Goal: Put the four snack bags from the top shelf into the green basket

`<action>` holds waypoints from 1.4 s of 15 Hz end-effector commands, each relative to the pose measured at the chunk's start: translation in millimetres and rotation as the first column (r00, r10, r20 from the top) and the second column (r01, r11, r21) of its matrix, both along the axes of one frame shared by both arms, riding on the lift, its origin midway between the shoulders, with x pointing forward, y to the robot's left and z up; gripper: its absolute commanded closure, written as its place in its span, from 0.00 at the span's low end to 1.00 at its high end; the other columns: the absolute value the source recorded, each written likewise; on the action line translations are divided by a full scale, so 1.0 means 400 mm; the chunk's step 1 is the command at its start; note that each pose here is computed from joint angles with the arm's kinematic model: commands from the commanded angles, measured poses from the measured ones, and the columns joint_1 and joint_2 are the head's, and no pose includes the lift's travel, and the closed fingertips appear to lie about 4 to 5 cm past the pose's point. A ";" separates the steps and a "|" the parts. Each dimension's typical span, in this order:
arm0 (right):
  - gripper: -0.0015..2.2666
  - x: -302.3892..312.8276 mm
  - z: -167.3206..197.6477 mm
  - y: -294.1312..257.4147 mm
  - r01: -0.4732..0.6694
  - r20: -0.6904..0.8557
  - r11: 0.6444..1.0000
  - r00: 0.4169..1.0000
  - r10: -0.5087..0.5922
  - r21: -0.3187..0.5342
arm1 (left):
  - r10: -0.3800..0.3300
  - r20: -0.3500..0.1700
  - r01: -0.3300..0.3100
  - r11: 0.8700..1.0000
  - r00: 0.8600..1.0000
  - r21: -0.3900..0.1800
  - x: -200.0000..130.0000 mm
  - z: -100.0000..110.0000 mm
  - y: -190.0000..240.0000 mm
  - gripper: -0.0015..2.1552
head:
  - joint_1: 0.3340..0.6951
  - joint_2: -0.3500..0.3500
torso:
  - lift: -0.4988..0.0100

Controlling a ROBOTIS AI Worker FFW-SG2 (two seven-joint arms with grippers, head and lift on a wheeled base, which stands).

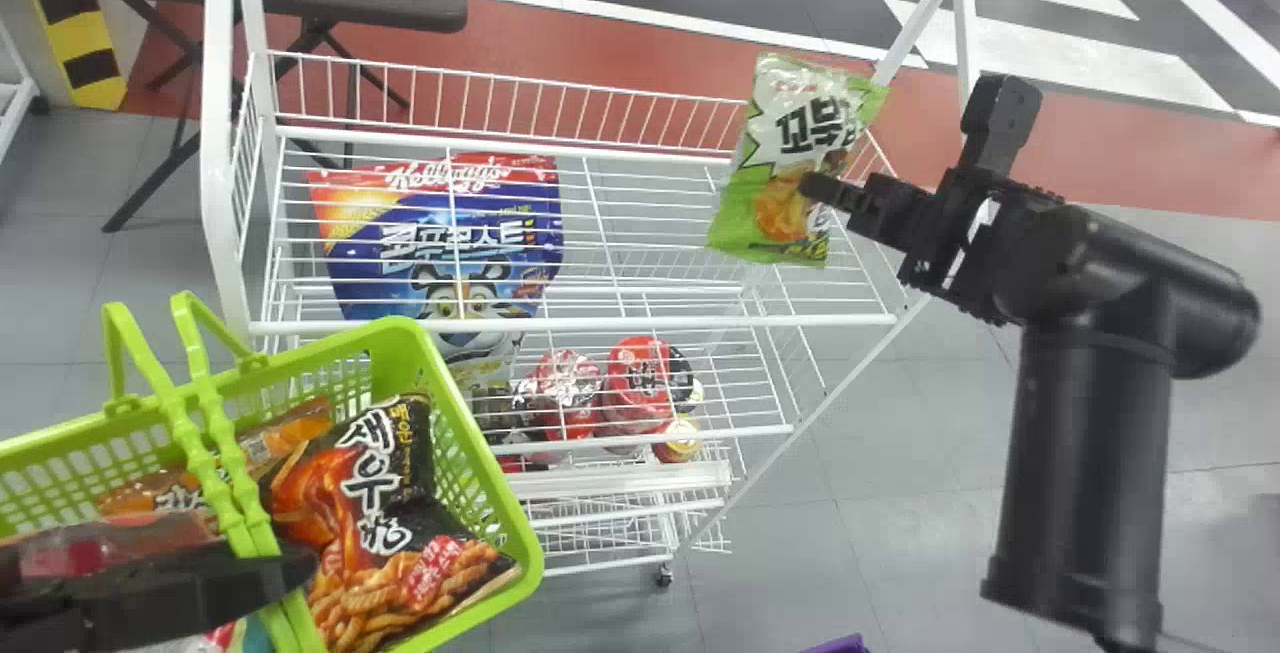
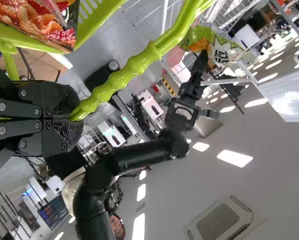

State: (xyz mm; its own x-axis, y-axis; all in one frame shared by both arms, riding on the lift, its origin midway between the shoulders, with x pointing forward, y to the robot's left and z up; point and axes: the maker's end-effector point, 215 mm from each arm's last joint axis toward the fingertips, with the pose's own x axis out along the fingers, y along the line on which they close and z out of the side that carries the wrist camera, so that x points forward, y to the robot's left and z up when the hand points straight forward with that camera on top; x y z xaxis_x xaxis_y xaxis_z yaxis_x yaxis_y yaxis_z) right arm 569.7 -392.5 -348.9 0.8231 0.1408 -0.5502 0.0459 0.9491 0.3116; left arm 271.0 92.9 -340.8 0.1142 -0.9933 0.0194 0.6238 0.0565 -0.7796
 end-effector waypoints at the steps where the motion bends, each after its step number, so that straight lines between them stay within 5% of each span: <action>1: 0.99 -0.146 0.013 0.173 -0.135 -0.105 0.983 0.983 0.148 0.122 | -0.008 0.008 0.008 1.000 1.000 -0.006 0.013 0.013 -0.001 1.00 | 1.00 0.00 | 0.97; 3: 0.99 -0.191 0.089 0.279 -0.241 -0.042 0.958 0.967 0.250 0.155 | -0.008 0.009 0.008 1.000 1.000 -0.004 0.032 0.019 -0.002 1.00 | 1.00 0.00 | 0.97; 9: 0.99 -0.260 0.286 0.523 -0.464 0.171 0.870 0.883 0.438 0.168 | -0.020 0.032 0.020 1.000 0.999 -0.010 0.064 0.047 -0.015 1.00 | 1.00 0.23 | 0.97; 21: 0.99 -0.435 0.140 0.796 -0.641 0.063 0.727 0.759 0.648 0.245 | -0.023 0.002 0.023 0.999 1.000 -0.041 0.068 0.059 -0.021 1.00 | 1.00 0.48 | 0.97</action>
State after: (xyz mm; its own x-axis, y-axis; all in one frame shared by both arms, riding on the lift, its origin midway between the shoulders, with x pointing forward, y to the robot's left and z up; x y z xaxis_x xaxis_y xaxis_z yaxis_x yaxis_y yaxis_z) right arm 407.5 -83.8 -276.6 0.5185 0.7479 -0.4144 -0.5442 0.6625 0.5147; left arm 300.2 84.9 -319.4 0.0977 -0.9940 0.0488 0.6310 0.0240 -0.7754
